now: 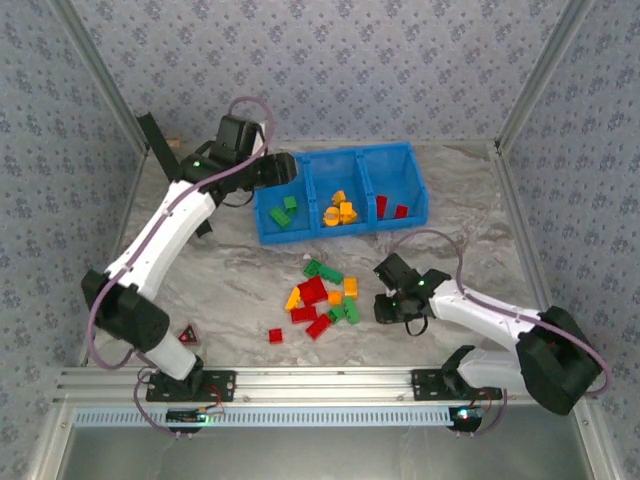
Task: Sort the legos into containers by color
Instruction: Pick up the lego from the bottom-center of the table, then place the lego in the container.
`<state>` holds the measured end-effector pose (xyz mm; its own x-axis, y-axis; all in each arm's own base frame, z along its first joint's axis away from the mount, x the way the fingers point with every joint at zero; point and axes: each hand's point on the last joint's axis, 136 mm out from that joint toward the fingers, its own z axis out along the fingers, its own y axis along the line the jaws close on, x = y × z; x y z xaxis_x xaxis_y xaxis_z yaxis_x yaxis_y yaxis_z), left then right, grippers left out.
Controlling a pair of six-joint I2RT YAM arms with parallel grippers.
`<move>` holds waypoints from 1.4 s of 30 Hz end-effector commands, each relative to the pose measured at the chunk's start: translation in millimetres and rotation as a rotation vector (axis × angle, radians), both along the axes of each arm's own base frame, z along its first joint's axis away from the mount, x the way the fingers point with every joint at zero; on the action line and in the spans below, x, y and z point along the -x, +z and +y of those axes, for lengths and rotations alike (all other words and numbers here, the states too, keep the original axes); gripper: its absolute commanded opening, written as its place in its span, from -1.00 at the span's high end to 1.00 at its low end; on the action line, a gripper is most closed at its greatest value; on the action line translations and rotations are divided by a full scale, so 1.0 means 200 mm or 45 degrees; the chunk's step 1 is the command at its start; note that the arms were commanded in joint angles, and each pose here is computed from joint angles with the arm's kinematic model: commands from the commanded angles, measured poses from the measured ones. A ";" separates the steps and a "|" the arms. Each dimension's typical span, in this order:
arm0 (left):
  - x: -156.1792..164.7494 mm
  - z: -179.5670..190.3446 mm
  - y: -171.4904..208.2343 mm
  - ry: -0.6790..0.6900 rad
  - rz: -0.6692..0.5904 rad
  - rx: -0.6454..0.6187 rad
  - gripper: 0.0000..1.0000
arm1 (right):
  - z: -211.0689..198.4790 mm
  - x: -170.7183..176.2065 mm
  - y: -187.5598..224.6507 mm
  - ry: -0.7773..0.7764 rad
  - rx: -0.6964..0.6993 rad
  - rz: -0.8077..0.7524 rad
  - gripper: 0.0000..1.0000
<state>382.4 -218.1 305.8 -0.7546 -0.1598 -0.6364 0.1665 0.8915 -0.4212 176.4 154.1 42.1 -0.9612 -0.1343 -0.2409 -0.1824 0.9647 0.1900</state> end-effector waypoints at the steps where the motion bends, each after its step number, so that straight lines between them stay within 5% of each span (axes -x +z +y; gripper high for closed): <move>1: 0.19 0.01 -0.03 -0.043 0.039 -0.045 -0.30 | -0.04 -0.09 0.24 0.007 -0.022 -0.101 0.50; 6: 0.47 -0.10 -0.18 0.040 0.081 -0.113 -0.32 | -0.14 -0.34 0.55 -0.026 -0.020 -0.277 0.50; 15: 0.87 -0.55 -0.63 -0.090 0.375 -0.170 -0.31 | -0.26 -0.94 0.83 -0.113 -0.006 -0.548 0.52; 28: 1.10 -0.84 -0.99 -0.179 0.612 -0.271 -0.27 | -0.31 -1.51 0.59 -0.082 0.054 -0.464 0.55; 42: 1.11 -0.87 -1.15 -0.119 0.716 -0.410 -0.21 | -0.30 -1.72 0.34 -0.050 0.111 -0.405 0.47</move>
